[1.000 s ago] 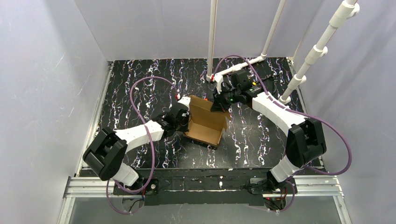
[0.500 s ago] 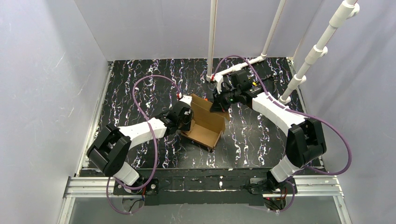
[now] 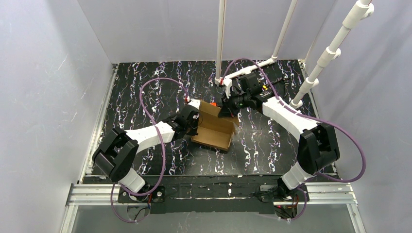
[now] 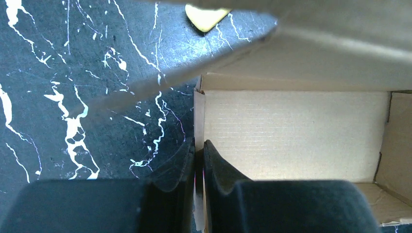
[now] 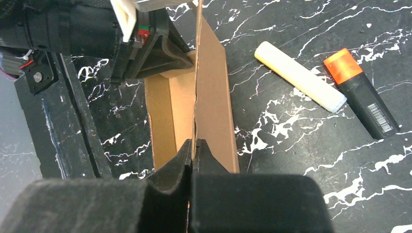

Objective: Fold the paper box

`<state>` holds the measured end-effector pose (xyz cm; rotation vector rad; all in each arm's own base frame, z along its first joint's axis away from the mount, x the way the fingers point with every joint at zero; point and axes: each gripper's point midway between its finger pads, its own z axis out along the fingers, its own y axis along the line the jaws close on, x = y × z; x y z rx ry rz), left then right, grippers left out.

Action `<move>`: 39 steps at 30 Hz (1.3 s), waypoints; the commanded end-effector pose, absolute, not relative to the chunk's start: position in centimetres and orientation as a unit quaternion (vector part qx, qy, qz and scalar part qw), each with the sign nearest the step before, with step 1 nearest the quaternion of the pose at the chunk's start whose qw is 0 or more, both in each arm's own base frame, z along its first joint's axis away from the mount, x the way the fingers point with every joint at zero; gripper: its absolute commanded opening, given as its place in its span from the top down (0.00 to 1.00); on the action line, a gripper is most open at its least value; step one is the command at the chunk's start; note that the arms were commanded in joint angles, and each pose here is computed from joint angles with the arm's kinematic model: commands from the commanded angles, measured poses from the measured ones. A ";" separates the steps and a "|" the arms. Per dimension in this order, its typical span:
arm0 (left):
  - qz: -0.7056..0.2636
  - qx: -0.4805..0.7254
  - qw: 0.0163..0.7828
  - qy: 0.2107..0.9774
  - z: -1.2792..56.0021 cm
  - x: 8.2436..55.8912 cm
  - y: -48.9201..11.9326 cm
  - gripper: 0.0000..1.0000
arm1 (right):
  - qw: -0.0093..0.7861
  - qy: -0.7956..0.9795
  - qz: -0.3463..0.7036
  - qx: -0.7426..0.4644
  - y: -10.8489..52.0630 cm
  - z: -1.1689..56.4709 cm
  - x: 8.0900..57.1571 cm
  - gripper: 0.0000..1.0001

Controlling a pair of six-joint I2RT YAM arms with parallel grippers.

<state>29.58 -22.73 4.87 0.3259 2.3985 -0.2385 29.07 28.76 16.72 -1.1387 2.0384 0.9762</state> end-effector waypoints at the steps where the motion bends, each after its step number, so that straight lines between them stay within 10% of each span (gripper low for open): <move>1: -0.111 0.139 0.327 0.928 4.2 28.6 -23.5 0.89 | 0.322 0.742 0.391 -0.440 29.6 18.8 28.4 0.99; 11: -0.077 0.144 0.342 0.925 4.6 28.9 -22.5 1.00 | 0.318 0.738 0.398 -0.442 29.7 18.7 28.2 0.99; 25: -0.061 0.120 0.344 0.929 4.7 28.0 -21.0 0.66 | 0.318 0.735 0.402 -0.444 29.7 18.7 27.9 0.99; 28: -0.046 0.126 0.339 0.931 4.6 28.1 -20.8 0.99 | 0.318 0.734 0.404 -0.444 29.8 18.8 27.9 0.99; 39: -0.026 0.117 0.349 0.930 5.4 28.5 -20.6 1.00 | 0.309 0.725 0.416 -0.454 30.1 18.6 27.0 0.97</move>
